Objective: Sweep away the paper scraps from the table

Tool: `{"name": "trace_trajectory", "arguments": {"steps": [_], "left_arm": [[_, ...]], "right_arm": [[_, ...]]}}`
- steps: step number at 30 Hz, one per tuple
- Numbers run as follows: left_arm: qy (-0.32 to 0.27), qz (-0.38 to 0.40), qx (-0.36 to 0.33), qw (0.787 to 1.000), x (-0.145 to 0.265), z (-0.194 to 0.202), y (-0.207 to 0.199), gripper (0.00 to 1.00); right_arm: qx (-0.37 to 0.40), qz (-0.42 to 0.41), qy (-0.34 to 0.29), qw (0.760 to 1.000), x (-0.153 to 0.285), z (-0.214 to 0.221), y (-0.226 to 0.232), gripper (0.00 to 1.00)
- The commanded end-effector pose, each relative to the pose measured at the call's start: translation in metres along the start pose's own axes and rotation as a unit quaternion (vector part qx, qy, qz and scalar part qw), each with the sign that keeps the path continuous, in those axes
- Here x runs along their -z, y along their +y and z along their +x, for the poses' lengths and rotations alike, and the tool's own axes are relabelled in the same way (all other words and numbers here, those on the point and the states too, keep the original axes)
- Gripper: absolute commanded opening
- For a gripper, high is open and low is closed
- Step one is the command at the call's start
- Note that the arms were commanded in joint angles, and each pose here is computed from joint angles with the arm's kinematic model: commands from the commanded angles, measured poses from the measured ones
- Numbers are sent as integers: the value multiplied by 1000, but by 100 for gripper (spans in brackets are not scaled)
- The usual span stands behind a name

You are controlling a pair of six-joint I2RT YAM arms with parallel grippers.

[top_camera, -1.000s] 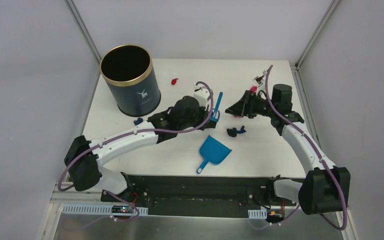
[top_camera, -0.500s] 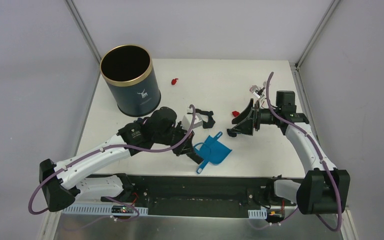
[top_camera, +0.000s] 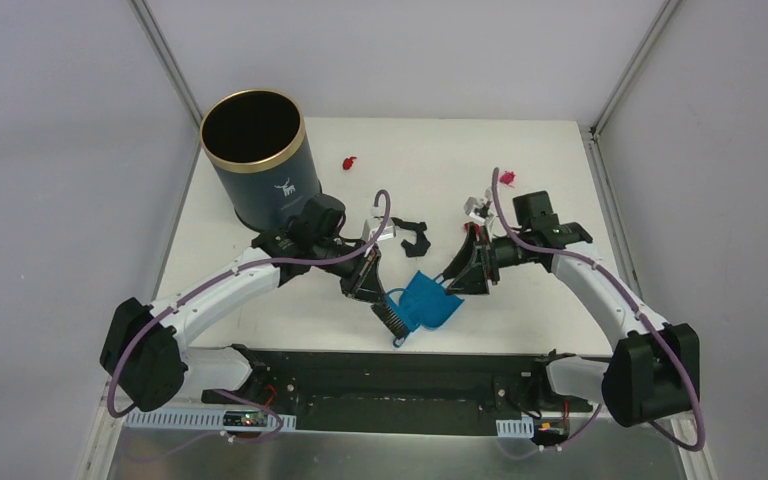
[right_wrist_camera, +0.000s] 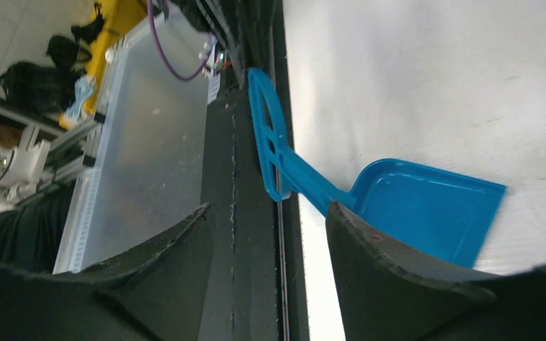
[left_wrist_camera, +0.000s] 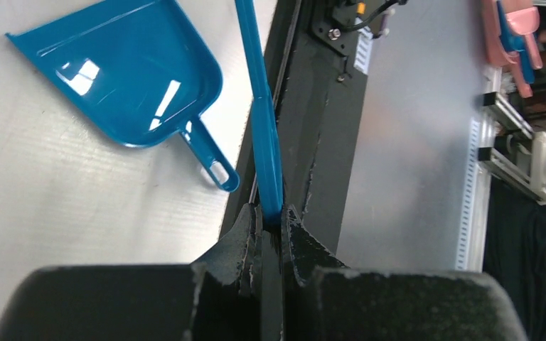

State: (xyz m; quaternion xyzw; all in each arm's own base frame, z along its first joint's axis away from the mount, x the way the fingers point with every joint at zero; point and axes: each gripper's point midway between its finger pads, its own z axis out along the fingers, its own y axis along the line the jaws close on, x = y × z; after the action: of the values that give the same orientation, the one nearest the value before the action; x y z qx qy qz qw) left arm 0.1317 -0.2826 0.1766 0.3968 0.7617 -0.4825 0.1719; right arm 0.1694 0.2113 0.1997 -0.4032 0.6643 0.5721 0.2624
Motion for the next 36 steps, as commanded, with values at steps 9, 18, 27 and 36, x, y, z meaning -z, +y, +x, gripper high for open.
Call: {"name": "trace_trajectory", "arguments": {"steps": [9,18,27,36], "left_arm": [[-31,108,-23,993,3,-15,-31,0],[-31,106,-21,994,4,-12,-31,0],[-38,70,-13,997,4,-15,-16,0],[-40,49,11,998,3,-18,-2,0]], "right_arm": [[44,5,31,999,-20,1,-14,58],[38,13,44,998,-20,8,-24,64],[26,-35,50,998,-20,20,0,58],[21,-61,27,998,-20,11,13,46]]}}
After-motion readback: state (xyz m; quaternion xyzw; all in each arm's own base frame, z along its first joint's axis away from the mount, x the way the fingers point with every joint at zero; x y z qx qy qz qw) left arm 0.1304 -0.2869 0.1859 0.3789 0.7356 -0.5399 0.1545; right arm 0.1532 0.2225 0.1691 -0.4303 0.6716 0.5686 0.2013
